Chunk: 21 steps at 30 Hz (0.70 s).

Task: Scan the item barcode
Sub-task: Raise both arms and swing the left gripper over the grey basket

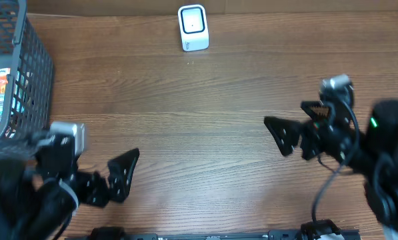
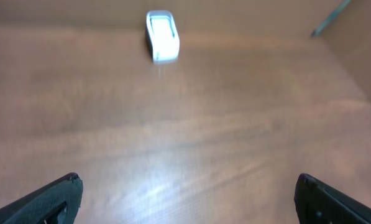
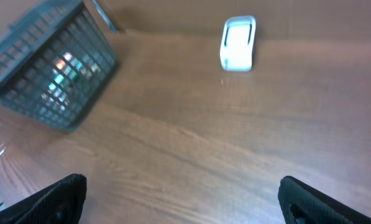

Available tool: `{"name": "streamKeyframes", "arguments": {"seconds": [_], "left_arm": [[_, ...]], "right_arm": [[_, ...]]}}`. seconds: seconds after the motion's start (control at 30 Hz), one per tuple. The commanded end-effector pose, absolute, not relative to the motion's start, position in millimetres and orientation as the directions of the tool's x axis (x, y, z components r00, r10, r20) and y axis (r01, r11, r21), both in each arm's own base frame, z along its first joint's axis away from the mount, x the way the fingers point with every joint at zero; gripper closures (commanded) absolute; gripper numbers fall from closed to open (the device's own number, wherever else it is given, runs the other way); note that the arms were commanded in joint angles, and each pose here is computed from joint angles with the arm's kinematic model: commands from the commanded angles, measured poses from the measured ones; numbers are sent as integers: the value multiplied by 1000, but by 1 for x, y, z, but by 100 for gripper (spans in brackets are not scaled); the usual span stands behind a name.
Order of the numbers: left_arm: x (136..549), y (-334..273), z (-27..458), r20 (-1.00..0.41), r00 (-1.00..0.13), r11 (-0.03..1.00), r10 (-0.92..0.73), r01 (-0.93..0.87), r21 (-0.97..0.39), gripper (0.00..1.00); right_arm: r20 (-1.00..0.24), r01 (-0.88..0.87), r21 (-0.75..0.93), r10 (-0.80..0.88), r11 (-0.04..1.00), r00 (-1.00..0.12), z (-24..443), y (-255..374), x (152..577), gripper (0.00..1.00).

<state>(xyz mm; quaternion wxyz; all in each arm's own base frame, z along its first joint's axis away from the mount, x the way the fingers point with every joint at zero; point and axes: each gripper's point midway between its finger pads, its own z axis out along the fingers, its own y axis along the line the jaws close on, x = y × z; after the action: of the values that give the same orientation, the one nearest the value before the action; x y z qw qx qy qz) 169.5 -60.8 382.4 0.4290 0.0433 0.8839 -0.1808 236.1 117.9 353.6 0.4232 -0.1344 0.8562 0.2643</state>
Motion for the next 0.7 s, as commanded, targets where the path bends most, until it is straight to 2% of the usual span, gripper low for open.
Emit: {"name": "streamKeyframes", "arguments": {"seconds": [0.0,0.23,0.27,0.3,0.37,0.57,0.67], "left_arm": [[184,-65,368,-704,-708,924,-48,236,-301,0],[206,-65,334,-547,-835,924,-49,171,-343,0],[208,-65,330,-526,-849,924,-49,162,-348,4],[211,-65,324,-495,-867,924,-49,149,-353,42],[215,-65,317,-458,-887,924,-49,134,-359,96],[225,-65,302,-383,-922,923,-49,104,-369,96],[229,-65,298,-368,-929,923,-50,98,-372,96]], "right_arm": [[-737,-433,382,-14,816,-676,338,124,254,0],[-618,-368,425,-32,827,-785,294,129,286,0],[-599,-358,431,-34,829,-800,288,130,289,0],[-573,-346,441,-37,828,-818,280,131,292,0],[-533,-334,463,-43,821,-845,270,134,293,0],[-426,-307,546,-57,780,-903,251,146,289,0],[-411,-299,551,-58,779,-910,246,147,291,0]]}}
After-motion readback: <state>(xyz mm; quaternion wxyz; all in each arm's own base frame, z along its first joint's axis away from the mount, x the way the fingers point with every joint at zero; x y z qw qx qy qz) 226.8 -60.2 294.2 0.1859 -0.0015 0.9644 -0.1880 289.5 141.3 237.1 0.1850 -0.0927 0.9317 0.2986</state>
